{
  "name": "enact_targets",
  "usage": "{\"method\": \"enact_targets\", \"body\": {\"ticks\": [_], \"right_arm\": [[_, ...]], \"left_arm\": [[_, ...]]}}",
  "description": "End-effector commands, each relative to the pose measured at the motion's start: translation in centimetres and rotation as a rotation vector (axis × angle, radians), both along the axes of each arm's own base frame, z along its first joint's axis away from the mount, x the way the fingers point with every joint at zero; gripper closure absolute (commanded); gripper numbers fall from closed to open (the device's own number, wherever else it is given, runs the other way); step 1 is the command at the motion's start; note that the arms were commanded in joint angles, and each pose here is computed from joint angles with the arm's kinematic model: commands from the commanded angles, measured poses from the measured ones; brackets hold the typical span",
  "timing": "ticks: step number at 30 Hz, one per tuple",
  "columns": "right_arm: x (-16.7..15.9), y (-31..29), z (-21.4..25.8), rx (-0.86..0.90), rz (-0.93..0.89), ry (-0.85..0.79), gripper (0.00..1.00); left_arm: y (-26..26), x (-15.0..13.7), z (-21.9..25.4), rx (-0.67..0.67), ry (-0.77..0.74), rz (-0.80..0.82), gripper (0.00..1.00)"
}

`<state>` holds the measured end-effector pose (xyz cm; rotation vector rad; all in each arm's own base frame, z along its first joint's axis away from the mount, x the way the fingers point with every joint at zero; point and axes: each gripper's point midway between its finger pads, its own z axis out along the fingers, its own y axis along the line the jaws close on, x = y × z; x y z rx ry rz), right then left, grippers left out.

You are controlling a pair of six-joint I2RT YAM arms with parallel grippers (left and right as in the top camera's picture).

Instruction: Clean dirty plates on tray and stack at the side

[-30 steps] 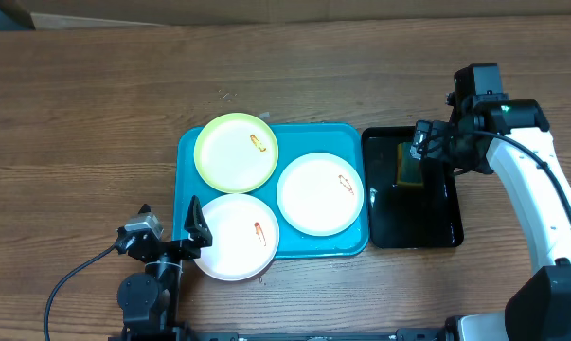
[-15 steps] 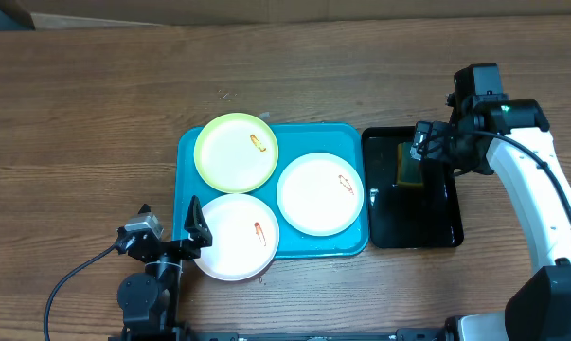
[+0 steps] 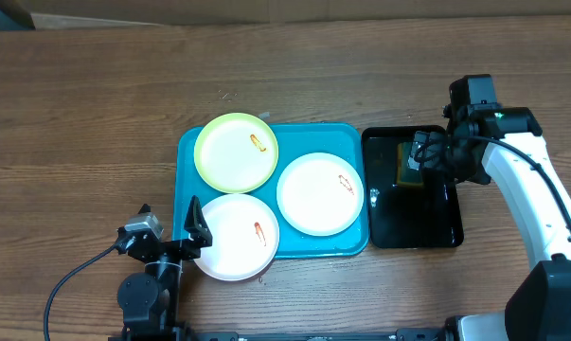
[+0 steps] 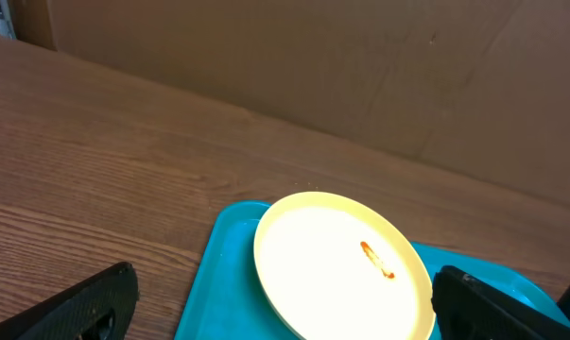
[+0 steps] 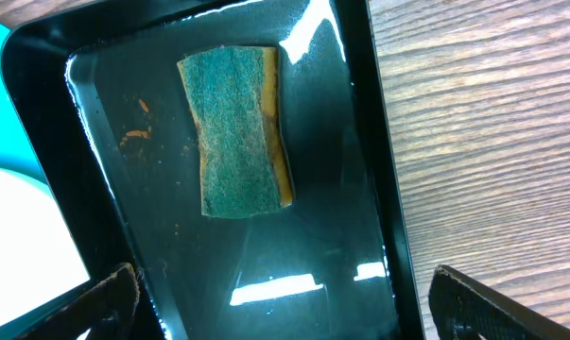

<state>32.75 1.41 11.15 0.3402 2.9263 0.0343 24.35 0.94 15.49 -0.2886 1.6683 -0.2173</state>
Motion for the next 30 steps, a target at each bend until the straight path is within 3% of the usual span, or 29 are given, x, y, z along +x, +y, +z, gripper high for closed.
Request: {"method": "enact_targets", "body": {"ticks": [1, 30], "right_arm": [[0.06, 0.19, 0.1, 0.007, 0.005, -0.009, 0.0], [0.27, 0.19, 0.14, 0.007, 0.005, -0.018, 0.0]], "left_arm": [[0.04, 0.01, -0.11, 0.02, -0.002, 0.002, 0.0], [0.04, 0.01, -0.11, 0.02, -0.002, 0.001, 0.0]]}}
